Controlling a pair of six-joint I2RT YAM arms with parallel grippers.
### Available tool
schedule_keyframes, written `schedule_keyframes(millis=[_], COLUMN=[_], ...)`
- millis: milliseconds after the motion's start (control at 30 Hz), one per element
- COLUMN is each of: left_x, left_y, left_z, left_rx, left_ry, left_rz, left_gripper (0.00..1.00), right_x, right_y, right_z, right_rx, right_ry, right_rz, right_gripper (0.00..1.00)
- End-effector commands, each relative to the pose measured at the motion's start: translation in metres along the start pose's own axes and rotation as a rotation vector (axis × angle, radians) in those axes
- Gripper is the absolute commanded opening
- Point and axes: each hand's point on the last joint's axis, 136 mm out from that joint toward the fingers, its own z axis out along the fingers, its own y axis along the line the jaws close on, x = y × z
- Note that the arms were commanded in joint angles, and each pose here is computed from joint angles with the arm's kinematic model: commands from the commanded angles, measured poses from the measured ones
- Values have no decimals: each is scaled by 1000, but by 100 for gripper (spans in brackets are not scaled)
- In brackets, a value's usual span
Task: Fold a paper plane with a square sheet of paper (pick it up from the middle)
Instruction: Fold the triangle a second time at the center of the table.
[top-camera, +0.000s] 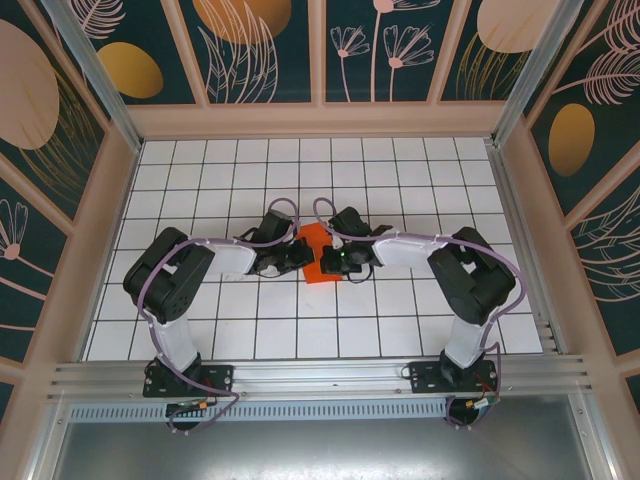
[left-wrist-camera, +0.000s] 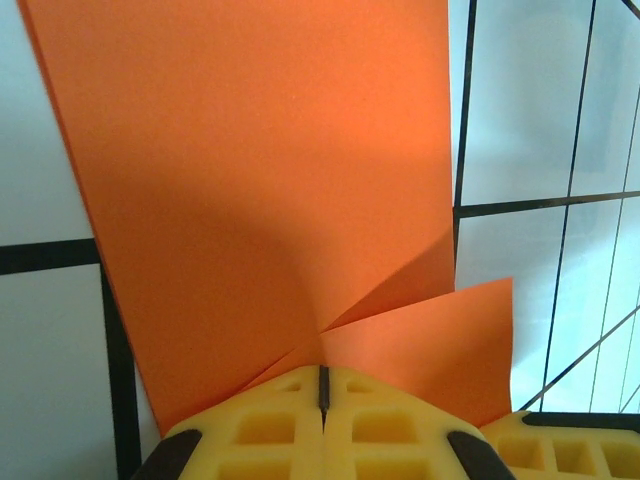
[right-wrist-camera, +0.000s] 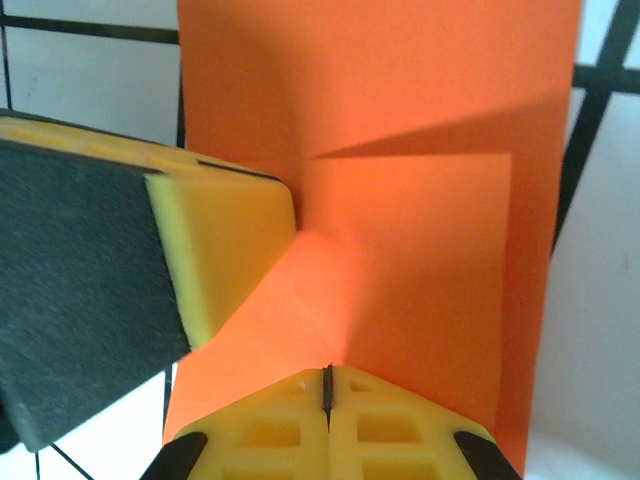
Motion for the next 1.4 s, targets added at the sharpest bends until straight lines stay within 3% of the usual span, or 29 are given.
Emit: schedule_keyframes(millis=[0, 300, 833, 1367], left_x=[27, 29, 37, 38], left_y=[48, 52, 80, 88], left_z=[8, 7, 4, 4], left_rx=[-159, -171, -286, -323], left_ry=[59, 60, 55, 51], left_rz=[-64, -72, -107, -122], left_gripper=[0, 0, 0, 0], right_x=[-3, -1, 36, 70], right_y=[1, -6, -38, -74], right_z=[5, 14, 1, -15], right_rx=[25, 58, 136, 168], right_ry=[9, 42, 134, 169], right_rz=[3, -26, -94, -47], right_gripper=[0, 0, 0, 0])
